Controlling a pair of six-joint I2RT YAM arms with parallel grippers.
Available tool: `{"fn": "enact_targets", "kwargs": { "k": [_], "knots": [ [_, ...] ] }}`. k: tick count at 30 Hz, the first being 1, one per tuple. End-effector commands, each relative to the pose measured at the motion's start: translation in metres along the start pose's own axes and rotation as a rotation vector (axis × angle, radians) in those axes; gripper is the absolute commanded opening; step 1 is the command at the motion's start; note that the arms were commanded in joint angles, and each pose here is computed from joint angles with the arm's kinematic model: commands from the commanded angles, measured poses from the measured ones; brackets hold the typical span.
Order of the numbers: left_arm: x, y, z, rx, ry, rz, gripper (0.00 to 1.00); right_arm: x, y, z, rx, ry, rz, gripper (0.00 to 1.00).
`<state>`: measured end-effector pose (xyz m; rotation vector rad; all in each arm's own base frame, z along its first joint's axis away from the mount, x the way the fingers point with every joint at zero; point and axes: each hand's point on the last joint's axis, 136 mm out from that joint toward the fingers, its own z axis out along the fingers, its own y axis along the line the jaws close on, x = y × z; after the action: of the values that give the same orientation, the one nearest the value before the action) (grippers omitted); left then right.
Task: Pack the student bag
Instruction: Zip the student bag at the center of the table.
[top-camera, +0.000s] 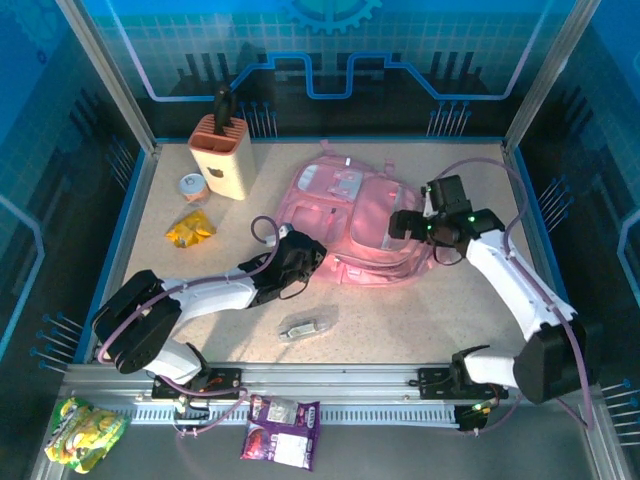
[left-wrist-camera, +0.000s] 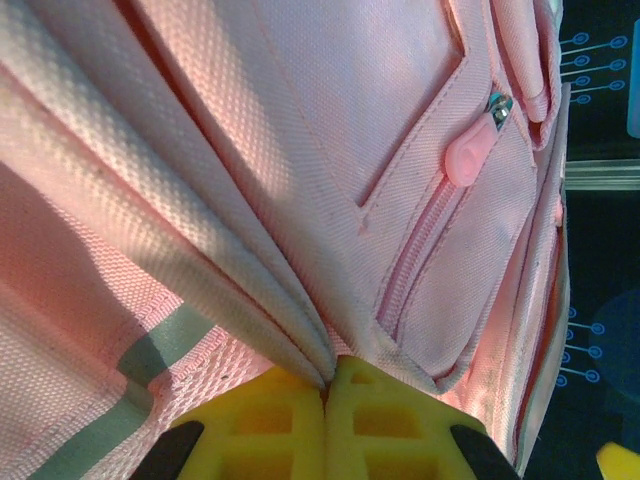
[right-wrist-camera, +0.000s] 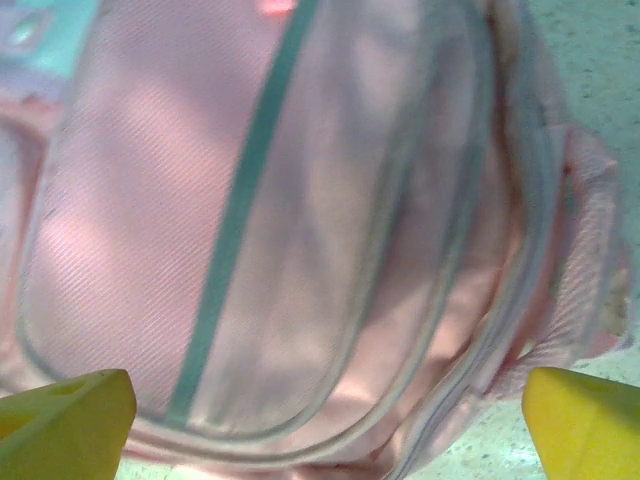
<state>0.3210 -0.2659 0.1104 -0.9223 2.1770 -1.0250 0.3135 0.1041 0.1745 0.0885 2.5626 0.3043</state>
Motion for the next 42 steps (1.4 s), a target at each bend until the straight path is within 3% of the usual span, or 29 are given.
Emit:
{"fn": "enact_targets", "kwargs": {
  "k": [1, 4, 8, 16, 20, 24, 29, 38, 42],
  "knots": [
    [0.01, -0.027, -0.012, 0.074, 0.016, -0.001, 0.0, 0.045, 0.023, 0.0, -0.01, 0.089, -0.085, 0.96],
    [0.02, -0.032, -0.014, 0.092, 0.039, -0.01, 0.0, 0.073, 0.056, 0.004, -0.069, 0.109, -0.132, 0.91],
    [0.032, -0.041, -0.017, 0.129, 0.07, -0.028, 0.0, 0.092, 0.089, 0.012, -0.13, 0.086, -0.139, 0.77],
    [0.051, -0.046, -0.022, 0.152, 0.093, -0.035, 0.0, 0.102, 0.105, 0.034, -0.056, 0.066, -0.135, 0.59],
    [0.054, -0.052, -0.024, 0.167, 0.095, -0.03, 0.0, 0.096, 0.105, 0.045, 0.001, 0.027, -0.114, 0.56],
    [0.057, -0.057, -0.03, 0.172, 0.084, -0.011, 0.0, 0.091, 0.113, 0.056, 0.01, 0.016, -0.114, 0.59],
    [0.055, -0.057, -0.036, 0.165, 0.066, 0.003, 0.0, 0.088, 0.09, 0.053, 0.148, 0.009, -0.107, 0.56],
    [0.055, -0.054, -0.034, 0.154, 0.061, 0.016, 0.0, 0.109, 0.093, 0.044, 0.075, 0.106, -0.253, 0.39],
    [0.056, -0.054, -0.033, 0.151, 0.063, 0.019, 0.0, 0.115, 0.109, 0.051, 0.004, 0.143, -0.295, 0.39]
  ]
}}
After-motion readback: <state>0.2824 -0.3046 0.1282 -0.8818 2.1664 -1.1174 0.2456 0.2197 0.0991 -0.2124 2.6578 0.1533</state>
